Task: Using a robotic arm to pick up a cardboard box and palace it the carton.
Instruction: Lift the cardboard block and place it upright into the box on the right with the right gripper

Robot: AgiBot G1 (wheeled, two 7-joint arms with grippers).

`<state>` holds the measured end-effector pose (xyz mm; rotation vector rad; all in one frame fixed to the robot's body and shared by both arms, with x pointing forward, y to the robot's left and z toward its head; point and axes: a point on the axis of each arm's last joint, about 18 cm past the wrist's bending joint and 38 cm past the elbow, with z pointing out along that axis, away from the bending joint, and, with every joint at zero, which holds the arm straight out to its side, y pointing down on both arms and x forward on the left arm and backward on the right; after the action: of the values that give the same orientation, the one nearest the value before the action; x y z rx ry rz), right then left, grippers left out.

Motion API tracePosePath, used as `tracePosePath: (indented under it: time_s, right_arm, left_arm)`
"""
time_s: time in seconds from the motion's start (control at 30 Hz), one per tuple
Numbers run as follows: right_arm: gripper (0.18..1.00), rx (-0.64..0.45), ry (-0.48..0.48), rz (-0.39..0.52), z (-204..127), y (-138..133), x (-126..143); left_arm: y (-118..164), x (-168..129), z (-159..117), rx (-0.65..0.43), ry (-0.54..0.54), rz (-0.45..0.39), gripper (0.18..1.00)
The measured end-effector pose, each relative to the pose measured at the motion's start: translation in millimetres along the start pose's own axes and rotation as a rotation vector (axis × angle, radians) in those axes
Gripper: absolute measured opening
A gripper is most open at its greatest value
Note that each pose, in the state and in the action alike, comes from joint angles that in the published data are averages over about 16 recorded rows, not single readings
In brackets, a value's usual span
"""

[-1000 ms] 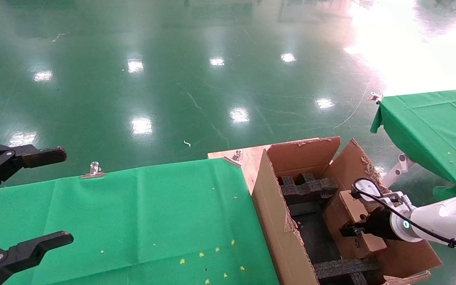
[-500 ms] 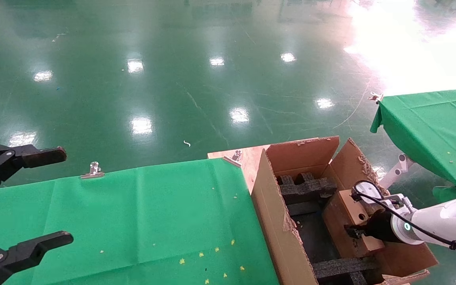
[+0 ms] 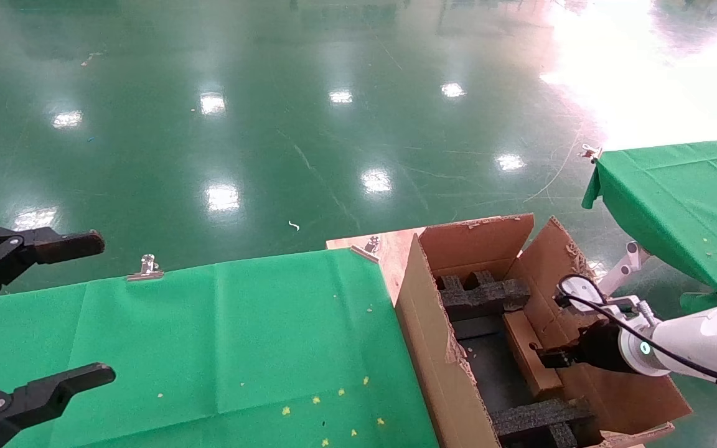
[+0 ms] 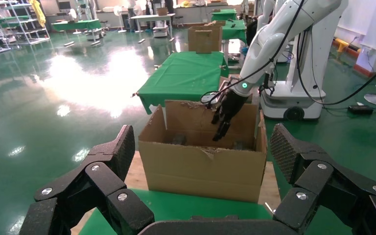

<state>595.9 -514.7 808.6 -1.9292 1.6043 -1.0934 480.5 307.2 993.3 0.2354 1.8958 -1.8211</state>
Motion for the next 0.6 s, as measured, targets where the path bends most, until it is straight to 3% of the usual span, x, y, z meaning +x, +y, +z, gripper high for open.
tracePosePath:
  time_s: [0.37, 0.6]
  right_arm:
    - [0.949, 0.17, -0.003, -0.007, -38.8, -53.8, 10.4]
    - [0.99, 0.347, -0.043, -0.03, -74.5, -104.6, 1.7]
  left_arm:
    - [0.0, 0.0, 0.0, 0.0, 0.0, 0.0, 1.001]
    - [0.0, 0.0, 0.0, 0.0, 0.0, 0.0, 1.001]
